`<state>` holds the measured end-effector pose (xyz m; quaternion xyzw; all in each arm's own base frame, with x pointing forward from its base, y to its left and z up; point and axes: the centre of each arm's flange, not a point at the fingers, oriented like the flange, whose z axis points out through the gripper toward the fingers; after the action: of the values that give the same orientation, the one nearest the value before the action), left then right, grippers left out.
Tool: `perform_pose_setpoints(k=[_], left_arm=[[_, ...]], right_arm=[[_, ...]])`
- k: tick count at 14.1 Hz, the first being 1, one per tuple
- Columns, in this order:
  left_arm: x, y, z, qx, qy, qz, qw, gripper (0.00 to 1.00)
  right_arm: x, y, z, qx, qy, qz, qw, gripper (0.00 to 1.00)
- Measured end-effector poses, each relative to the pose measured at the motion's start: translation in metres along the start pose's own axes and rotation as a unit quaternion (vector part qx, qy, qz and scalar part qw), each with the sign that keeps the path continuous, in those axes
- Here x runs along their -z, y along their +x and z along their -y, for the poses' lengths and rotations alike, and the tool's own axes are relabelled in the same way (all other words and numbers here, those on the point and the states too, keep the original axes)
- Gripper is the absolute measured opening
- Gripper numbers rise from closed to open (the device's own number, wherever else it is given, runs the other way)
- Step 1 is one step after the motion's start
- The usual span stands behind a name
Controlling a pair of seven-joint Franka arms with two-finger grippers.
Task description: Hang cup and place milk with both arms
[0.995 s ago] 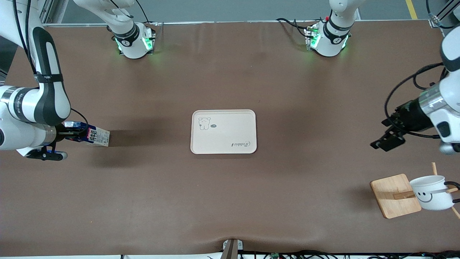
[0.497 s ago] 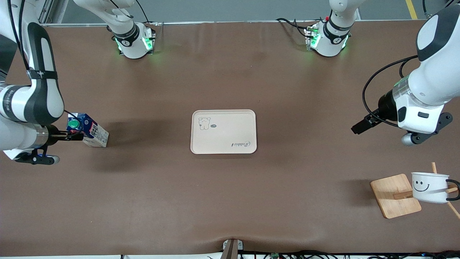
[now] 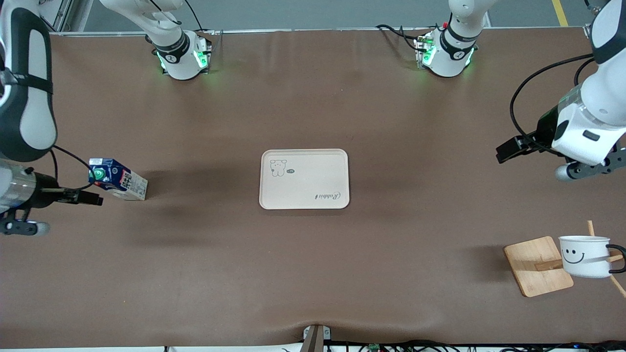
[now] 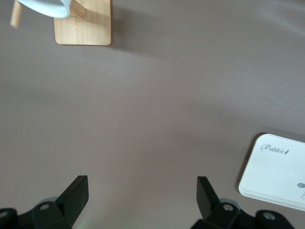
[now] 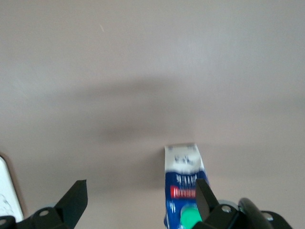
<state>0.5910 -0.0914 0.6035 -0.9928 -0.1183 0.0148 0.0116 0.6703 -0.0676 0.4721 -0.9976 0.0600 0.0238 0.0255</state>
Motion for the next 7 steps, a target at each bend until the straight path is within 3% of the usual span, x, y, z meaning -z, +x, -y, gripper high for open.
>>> perform_pose_setpoints(k=[2,3,7], left_arm=[[0.013,-0.006,0.005,-0.019,0.015,-0.016,1.000,1.00],[0.020,-0.009,0.006,-0.025,0.027,-0.025,0.999,1.00],[0.041,-0.029,0.003,-0.028,0.055,-0.044,0.997,1.00]], right_arm=[[0.048,0.005,0.007,0.006,0.002,-0.042,0.999,1.00],[0.065,0.001,0.010,0.009,0.004,-0.043,0.999,1.00],[0.115,-0.043,-0.009,-0.005,0.009,0.011,1.000,1.00]])
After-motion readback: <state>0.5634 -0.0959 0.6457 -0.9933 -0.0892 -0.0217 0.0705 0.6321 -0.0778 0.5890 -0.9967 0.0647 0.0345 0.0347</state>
